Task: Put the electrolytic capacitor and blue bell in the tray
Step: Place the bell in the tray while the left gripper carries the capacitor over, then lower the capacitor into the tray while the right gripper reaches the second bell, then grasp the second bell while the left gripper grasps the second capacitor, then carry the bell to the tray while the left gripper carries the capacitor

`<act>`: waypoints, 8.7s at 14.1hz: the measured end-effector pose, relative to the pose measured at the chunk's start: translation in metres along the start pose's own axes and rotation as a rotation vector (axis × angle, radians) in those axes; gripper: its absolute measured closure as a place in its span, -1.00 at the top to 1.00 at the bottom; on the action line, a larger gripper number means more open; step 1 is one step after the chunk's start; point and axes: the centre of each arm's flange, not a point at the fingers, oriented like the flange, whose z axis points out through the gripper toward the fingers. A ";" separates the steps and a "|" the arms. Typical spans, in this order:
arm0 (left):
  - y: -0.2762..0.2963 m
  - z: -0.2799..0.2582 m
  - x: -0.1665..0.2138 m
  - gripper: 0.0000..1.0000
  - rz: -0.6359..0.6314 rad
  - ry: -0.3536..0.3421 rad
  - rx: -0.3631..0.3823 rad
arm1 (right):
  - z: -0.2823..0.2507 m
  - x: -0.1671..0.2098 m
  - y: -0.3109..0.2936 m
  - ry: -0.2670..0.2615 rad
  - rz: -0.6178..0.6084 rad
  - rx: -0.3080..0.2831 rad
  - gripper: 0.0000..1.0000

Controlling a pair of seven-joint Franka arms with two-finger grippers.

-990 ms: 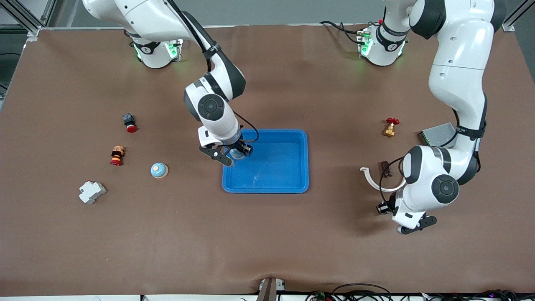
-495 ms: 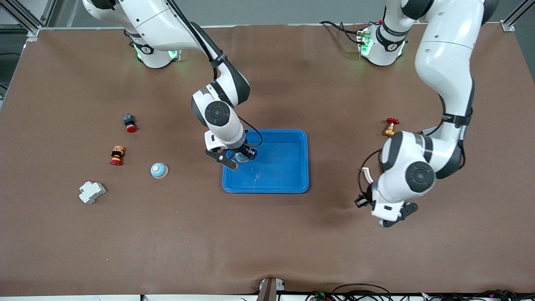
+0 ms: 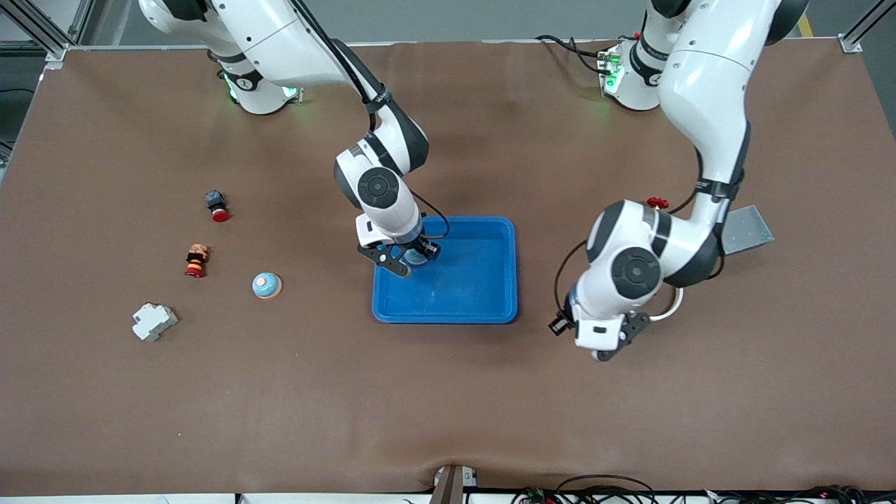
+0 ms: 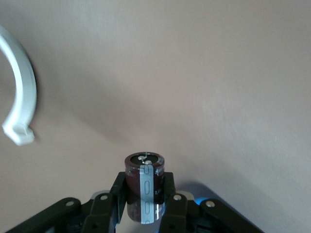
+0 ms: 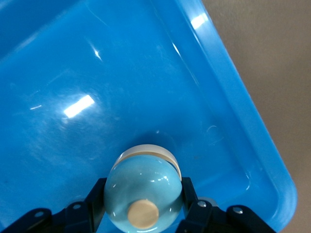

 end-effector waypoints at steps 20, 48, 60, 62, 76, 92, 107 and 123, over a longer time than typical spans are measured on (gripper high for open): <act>-0.015 0.025 -0.159 -0.32 -0.286 -0.062 0.018 | -0.087 0.072 0.051 -0.031 -0.095 -0.043 1.00; -0.024 0.101 -0.204 0.57 -0.265 -0.039 0.037 | -0.042 0.235 0.273 0.174 -0.648 -0.048 1.00; -0.065 -0.028 -0.099 1.00 0.109 0.022 0.079 | -0.026 0.226 0.275 0.195 -0.660 -0.041 1.00; -0.091 -0.036 -0.075 1.00 0.187 0.021 0.092 | -0.018 0.225 0.277 0.183 -0.660 -0.047 1.00; -0.192 -0.032 0.066 1.00 0.641 -0.006 0.110 | -0.028 0.161 0.190 0.099 -0.536 -0.053 0.37; -0.200 0.059 0.121 1.00 0.686 -0.054 0.110 | -0.060 0.070 0.010 0.072 -0.269 -0.049 0.37; -0.218 0.094 0.118 1.00 0.654 -0.121 0.140 | -0.031 0.065 -0.022 0.102 -0.228 -0.061 0.37; -0.212 0.087 0.122 -0.39 0.557 -0.099 0.132 | 0.013 0.044 -0.031 0.142 -0.169 -0.044 0.37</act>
